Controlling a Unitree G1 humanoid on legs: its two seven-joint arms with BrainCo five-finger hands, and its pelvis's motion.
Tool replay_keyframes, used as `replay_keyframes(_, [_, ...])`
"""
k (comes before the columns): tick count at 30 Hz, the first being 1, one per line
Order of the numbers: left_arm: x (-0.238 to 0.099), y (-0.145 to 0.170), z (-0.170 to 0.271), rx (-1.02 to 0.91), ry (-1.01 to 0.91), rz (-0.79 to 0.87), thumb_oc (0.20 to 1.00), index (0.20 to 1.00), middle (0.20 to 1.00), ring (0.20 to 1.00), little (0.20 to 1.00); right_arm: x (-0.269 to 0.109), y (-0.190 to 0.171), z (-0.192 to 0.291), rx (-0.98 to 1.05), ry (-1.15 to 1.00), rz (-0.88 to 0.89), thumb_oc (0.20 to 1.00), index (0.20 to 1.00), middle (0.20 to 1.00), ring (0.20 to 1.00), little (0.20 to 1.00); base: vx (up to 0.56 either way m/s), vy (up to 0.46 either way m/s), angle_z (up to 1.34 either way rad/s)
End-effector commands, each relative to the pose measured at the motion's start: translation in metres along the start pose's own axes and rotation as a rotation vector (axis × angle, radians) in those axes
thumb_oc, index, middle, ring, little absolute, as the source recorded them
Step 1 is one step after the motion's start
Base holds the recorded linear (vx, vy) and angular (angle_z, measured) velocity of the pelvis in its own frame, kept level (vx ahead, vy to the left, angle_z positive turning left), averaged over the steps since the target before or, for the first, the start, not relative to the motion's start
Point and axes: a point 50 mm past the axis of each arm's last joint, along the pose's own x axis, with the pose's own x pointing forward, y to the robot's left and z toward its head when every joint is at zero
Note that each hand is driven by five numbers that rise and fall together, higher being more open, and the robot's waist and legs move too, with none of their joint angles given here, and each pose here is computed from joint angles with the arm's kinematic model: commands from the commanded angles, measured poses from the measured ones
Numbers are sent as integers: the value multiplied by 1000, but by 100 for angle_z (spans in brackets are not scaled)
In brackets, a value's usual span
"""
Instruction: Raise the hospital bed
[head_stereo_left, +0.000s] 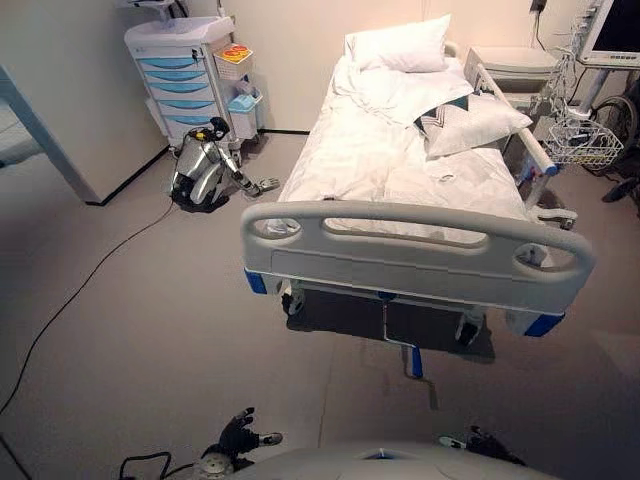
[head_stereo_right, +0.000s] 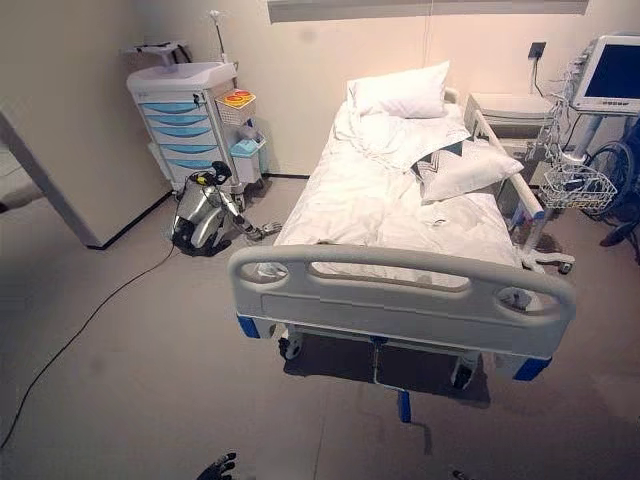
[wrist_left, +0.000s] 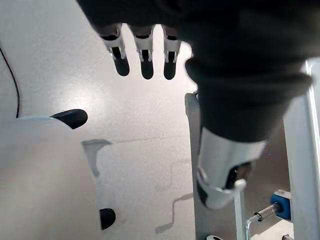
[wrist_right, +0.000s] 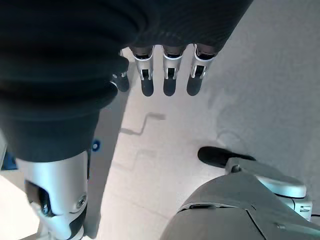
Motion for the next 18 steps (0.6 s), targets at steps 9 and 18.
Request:
replay_keyframes(9, [5,15,12,-48,-5,51,1000,1000,1000,1000,1000,5,16,20,34,-31,28,1000,1000,1000,1000,1000,-33,-8,0])
replay_keyframes(18, [6,20,18,-75,-31,75,1000,1000,1000,1000,1000,7,15,27,100,-35,6,1000,1000,1000,1000,1000,-4,-7,0])
